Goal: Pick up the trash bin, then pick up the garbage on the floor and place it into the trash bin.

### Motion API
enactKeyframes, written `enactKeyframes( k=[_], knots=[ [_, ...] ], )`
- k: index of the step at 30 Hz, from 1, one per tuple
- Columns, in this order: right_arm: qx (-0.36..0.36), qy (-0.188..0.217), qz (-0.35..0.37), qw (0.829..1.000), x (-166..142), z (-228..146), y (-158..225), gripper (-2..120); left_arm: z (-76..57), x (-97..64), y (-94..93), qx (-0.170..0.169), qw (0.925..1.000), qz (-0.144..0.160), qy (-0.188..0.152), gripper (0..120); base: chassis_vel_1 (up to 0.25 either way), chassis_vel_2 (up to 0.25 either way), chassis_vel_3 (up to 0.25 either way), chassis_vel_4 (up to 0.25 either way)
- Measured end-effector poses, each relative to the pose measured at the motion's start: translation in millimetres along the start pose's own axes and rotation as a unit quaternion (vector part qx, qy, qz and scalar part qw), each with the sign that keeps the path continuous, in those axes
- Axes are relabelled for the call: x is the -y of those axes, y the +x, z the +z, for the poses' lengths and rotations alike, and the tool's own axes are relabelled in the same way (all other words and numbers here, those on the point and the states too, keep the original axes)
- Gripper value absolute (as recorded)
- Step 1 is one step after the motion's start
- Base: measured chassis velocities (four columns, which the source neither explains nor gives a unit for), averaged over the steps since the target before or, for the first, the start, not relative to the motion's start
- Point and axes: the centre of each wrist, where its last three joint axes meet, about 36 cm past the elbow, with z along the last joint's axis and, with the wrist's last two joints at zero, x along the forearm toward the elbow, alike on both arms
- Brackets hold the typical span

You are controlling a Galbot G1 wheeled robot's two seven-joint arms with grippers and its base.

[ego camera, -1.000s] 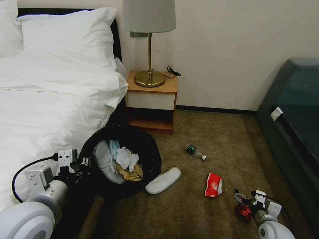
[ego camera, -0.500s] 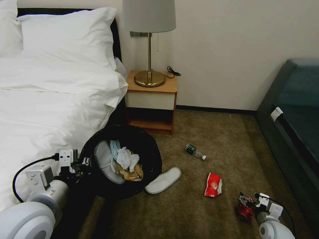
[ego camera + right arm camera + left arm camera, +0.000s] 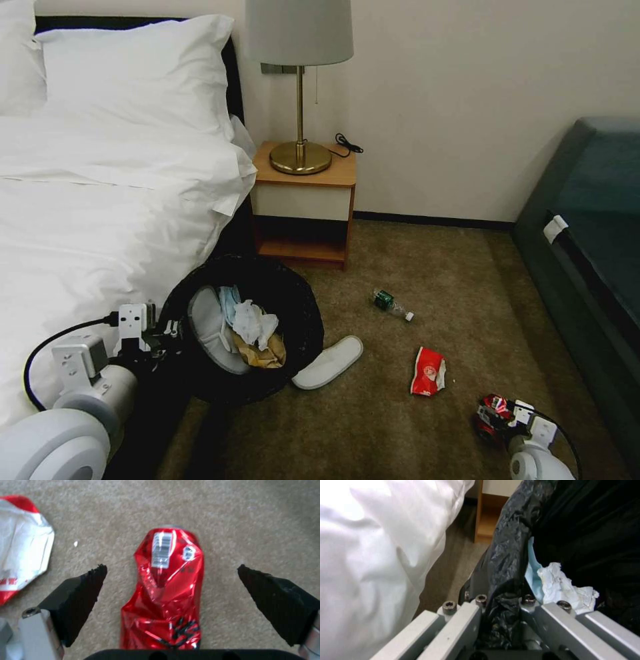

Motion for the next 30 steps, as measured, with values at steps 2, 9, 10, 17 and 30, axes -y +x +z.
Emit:
enactKeyframes(
  k=[2,9,10,17,30],
  knots=[
    [0.000,-0.001,0.002,1.000,2,1,1,100,0.8,0.2,0.1,-0.001,1.0000,0.000,0.000,2,0.000,0.000,0.000,0.000],
    [-0.010,-0.006,-0.002,1.000,3,9,-4,100,2.3,0.2,0.6,-0.004,1.0000,-0.002,0.000,2,0.000,0.000,0.000,0.000],
    [-0.012,-0.007,-0.003,1.000,1,11,-5,100,2.4,0.2,0.6,-0.004,1.0000,-0.002,0.000,2,0.000,0.000,0.000,0.000],
    [-0.029,-0.010,-0.002,1.000,-4,22,-16,100,2.9,0.5,0.6,-0.005,1.0000,-0.002,0.001,2,0.000,0.000,0.000,0.000],
    [-0.026,-0.001,0.004,1.000,-8,33,-18,79,3.3,0.9,0.5,-0.005,1.0000,-0.002,0.001,2,0.000,0.000,0.000,0.000]
  ],
)
